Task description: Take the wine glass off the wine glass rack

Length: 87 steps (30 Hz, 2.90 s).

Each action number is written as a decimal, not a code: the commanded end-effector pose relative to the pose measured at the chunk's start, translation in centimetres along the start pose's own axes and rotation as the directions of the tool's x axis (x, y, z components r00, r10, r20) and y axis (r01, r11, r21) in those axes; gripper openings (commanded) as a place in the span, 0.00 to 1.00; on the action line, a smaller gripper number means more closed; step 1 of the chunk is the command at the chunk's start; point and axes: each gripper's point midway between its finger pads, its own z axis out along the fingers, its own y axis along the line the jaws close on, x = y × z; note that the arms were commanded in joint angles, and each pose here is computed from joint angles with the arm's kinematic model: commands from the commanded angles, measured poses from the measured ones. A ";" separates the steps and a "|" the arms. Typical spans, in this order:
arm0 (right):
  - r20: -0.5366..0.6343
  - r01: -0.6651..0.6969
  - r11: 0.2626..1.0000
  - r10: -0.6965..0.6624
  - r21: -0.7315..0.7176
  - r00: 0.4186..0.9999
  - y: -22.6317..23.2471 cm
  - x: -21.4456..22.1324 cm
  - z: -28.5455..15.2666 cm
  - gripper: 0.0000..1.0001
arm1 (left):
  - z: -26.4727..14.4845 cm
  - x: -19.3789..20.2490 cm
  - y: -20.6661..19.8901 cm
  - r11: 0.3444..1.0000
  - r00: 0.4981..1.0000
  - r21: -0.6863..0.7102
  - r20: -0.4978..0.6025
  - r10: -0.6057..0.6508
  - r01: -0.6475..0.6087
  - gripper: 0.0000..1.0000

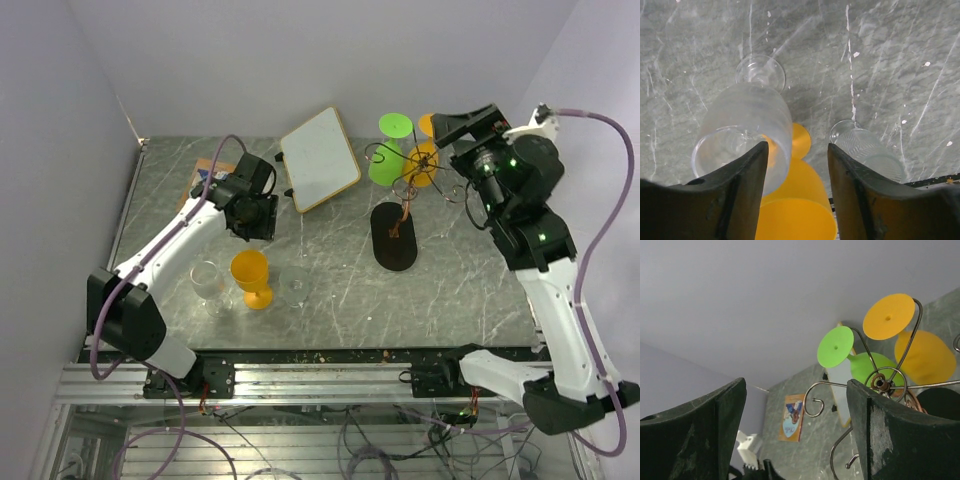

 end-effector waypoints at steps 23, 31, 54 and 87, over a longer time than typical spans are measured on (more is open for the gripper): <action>-0.272 0.003 0.996 0.022 0.093 0.962 -3.6 5.3 11.0 0.55 | -18.1 -4.4 -6.3 0.852 0.872 0.520 0.446 -0.203 -0.068 0.98; -0.312 -0.025 0.991 0.065 0.128 0.948 -5.7 7.0 12.3 0.50 | -18.2 -3.8 -6.2 0.847 0.863 0.526 0.460 -0.211 -0.073 0.98; -0.372 -0.119 0.982 0.166 0.146 0.913 -7.6 9.6 14.4 0.38 | -18.2 -3.9 -5.9 0.859 0.865 0.507 0.461 -0.200 -0.072 0.98; -0.315 -0.224 0.964 0.258 0.140 0.913 -7.6 9.4 15.2 0.00 | -18.8 -4.0 -5.5 0.867 0.859 0.492 0.474 -0.196 -0.073 0.98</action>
